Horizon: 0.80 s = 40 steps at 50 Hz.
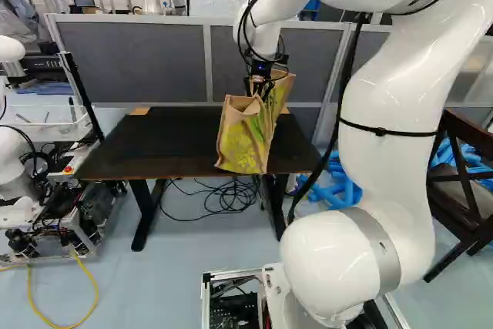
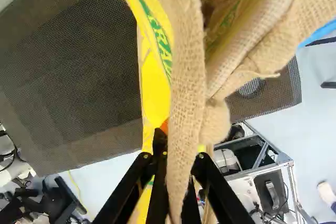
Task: Pick up the bag on the ground and place it on the table
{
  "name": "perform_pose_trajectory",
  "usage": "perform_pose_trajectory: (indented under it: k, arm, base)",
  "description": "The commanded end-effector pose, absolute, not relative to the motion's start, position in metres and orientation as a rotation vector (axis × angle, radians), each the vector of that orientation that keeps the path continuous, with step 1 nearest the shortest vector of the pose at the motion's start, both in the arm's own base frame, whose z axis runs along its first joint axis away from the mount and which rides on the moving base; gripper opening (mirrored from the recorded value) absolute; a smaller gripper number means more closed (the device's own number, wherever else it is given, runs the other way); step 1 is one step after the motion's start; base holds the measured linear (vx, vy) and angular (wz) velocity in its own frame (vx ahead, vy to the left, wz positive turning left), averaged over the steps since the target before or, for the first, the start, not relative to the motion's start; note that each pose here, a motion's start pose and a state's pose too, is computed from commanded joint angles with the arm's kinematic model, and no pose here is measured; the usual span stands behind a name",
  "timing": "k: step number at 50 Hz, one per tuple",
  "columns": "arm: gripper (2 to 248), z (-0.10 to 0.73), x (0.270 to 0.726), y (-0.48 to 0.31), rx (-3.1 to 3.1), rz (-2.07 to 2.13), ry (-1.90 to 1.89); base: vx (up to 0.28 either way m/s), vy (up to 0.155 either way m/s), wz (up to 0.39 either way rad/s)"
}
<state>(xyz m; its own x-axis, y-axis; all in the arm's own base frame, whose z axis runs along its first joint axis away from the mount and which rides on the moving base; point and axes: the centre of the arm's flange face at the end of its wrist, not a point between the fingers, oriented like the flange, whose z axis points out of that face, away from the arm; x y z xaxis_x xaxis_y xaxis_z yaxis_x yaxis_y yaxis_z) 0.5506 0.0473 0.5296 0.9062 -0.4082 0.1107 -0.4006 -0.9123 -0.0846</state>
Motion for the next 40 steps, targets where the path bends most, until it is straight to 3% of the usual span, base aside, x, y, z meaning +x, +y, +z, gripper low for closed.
perform_pose_trajectory:
  k: [28,29,34,35,39,40]
  arm:
    - [26,0.516,0.556,0.048,-3.016,-0.162,0.641]
    - [56,0.516,0.556,0.048,-3.016,-0.162,0.641]
    - [56,0.516,0.556,0.048,-3.016,-0.162,0.641]
    - [91,0.516,0.556,0.048,-3.016,-0.162,0.641]
    - [91,0.516,0.556,0.048,-3.016,-0.162,0.641]
    - [125,0.516,0.556,0.048,-3.016,-0.162,0.641]
  base:
    - [0.0,0.0,0.0]
    - [0.0,0.0,0.0]
    - [0.0,0.0,0.0]
    - [0.0,0.0,0.0]
    - [0.0,0.0,0.0]
    - [0.0,0.0,0.0]
